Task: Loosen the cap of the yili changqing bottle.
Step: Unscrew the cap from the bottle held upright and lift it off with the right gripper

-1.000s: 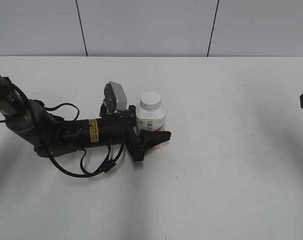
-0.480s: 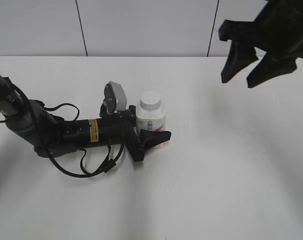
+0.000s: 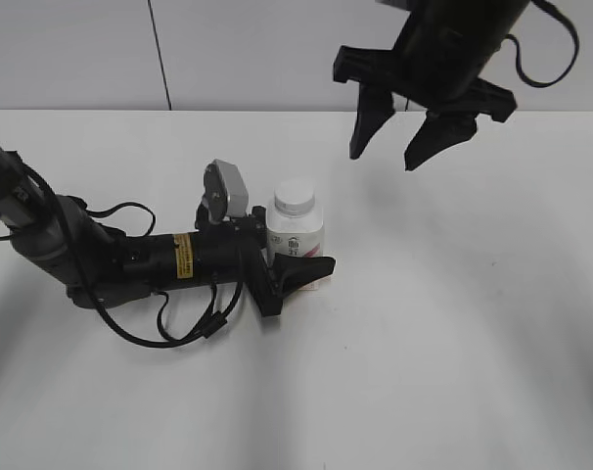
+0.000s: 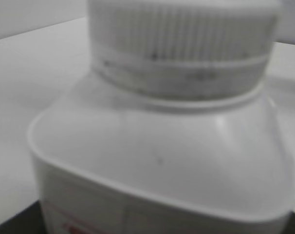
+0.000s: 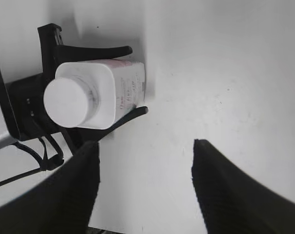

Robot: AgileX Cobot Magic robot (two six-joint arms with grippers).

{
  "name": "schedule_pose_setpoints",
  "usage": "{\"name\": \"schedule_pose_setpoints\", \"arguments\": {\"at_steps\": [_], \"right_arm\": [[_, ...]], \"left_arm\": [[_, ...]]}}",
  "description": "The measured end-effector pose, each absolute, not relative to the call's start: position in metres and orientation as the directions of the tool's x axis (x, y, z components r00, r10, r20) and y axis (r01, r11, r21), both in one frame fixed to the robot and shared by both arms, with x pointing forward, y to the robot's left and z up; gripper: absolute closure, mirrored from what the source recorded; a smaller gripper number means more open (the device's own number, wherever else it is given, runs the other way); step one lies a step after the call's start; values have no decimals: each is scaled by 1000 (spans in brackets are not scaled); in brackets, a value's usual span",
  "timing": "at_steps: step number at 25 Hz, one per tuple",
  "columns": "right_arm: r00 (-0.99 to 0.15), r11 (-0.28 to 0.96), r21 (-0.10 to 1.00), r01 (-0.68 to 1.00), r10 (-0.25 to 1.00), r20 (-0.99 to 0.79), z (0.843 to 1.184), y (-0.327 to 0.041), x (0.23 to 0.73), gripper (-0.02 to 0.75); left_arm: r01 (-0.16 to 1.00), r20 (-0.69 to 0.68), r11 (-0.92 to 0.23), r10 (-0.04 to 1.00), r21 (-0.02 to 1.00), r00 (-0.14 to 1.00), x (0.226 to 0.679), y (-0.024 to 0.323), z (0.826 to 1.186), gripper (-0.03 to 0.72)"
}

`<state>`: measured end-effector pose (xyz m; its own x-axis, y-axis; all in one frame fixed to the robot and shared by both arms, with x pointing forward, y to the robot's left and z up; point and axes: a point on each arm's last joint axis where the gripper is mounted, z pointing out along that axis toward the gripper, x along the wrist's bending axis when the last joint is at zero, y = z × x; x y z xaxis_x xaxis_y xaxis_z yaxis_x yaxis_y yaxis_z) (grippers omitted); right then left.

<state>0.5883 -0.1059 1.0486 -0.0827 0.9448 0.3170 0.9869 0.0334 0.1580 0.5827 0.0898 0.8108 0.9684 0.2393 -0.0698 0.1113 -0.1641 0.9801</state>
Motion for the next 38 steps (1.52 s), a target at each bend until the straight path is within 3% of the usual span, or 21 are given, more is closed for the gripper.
{"name": "schedule_pose_setpoints", "arguments": {"at_steps": [6,13,27,38], "right_arm": [[-101,63,126,990,942,321,1033,-79,601,185],[-109,90,73,993,944,313,1019,-57,607,181],[-127,93,112,989,931,343,1026,-43,604,181],[-130,114,68,991,944,303,1000,-37,607,181]], "left_arm": [[111,-70,-165,240,980,968,583,90,811,232],[109,-67,-167,240,980,968,583,90,811,232],[109,-64,-176,242,978,968,583,89,810,232],[107,-62,-178,243,978,968,584,89,811,234]]}}
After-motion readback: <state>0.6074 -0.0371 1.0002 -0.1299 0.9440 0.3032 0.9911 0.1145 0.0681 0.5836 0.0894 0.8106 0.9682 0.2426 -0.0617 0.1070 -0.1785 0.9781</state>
